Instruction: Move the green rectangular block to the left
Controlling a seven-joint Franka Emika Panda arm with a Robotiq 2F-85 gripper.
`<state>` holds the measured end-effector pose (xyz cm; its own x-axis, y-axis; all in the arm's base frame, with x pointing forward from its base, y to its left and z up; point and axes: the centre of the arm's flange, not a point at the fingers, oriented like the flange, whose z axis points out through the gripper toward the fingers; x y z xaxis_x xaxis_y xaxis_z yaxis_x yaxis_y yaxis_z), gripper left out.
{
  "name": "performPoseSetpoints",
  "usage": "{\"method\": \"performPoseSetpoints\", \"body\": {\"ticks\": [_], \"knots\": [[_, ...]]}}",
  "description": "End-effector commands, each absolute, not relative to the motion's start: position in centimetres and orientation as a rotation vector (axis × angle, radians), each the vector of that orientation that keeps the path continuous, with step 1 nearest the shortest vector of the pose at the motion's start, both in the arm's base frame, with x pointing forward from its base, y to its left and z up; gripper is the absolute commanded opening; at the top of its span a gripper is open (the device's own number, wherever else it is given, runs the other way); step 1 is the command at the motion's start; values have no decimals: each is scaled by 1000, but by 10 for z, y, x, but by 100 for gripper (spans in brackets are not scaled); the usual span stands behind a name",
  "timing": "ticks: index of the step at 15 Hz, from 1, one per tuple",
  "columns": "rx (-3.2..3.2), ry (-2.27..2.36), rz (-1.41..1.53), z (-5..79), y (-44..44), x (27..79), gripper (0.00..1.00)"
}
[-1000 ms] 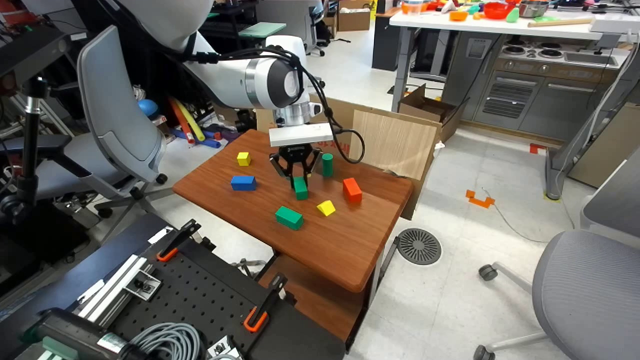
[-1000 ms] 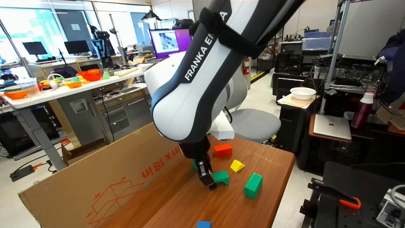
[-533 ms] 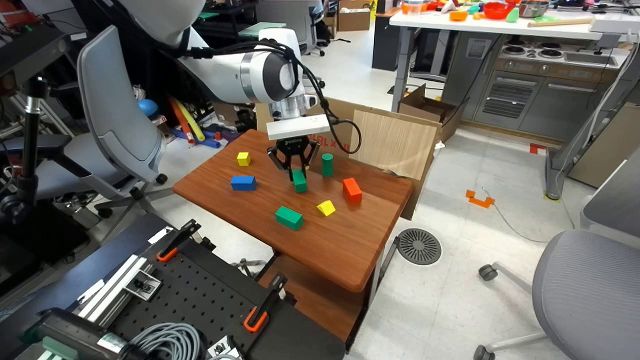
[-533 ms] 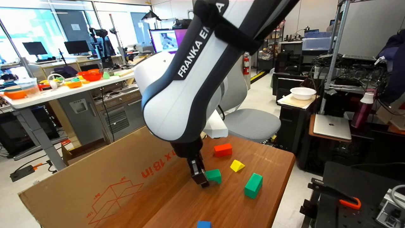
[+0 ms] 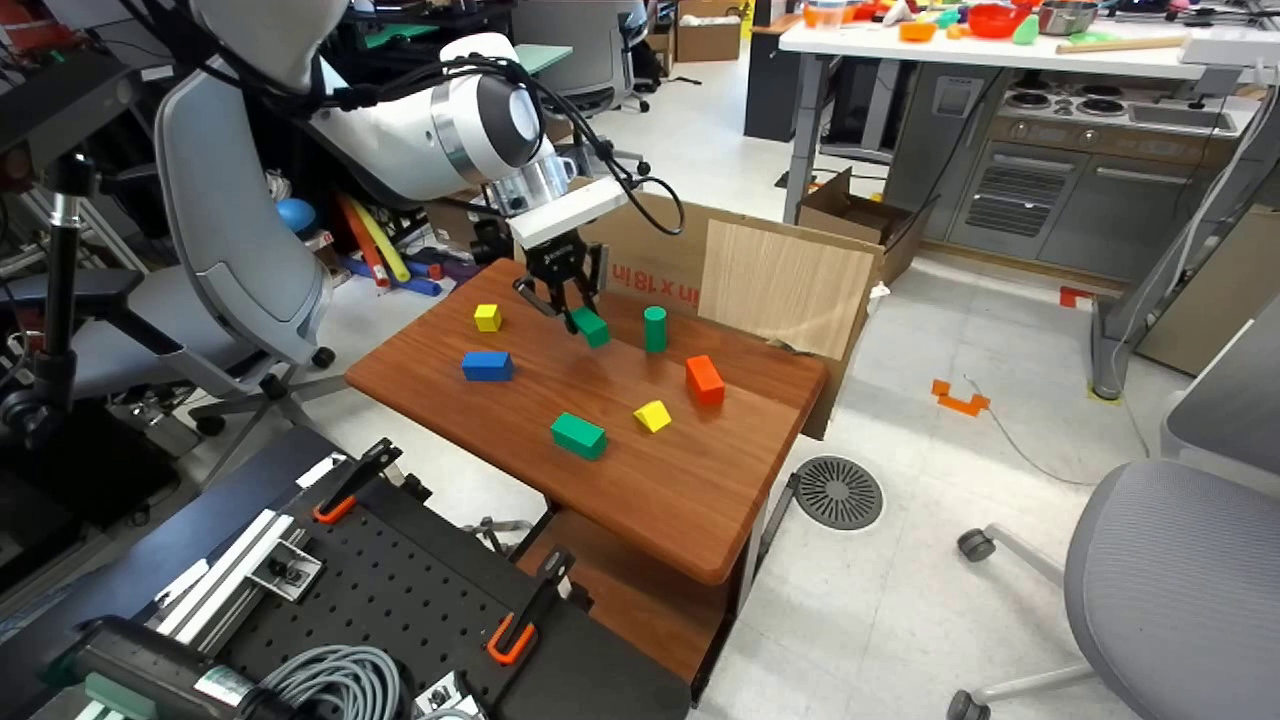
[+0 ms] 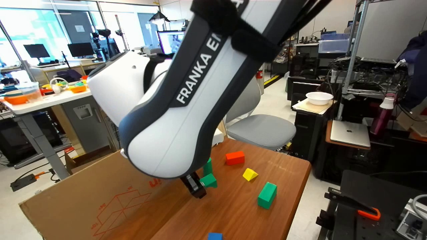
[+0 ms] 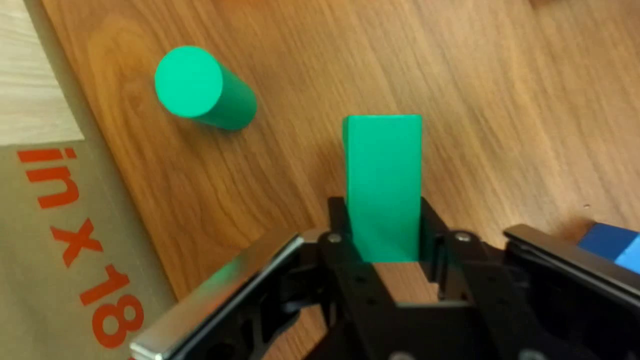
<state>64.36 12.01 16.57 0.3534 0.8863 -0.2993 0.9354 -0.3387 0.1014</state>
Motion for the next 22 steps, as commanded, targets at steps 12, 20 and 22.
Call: {"method": "performPoseSetpoints", "body": {"ticks": [12, 20, 22], "knots": [[2043, 2058, -186, 133, 172, 642, 9], [2041, 2042, -189, 147, 162, 641, 95], [2141, 1951, -191, 168, 152, 637, 100]]}}
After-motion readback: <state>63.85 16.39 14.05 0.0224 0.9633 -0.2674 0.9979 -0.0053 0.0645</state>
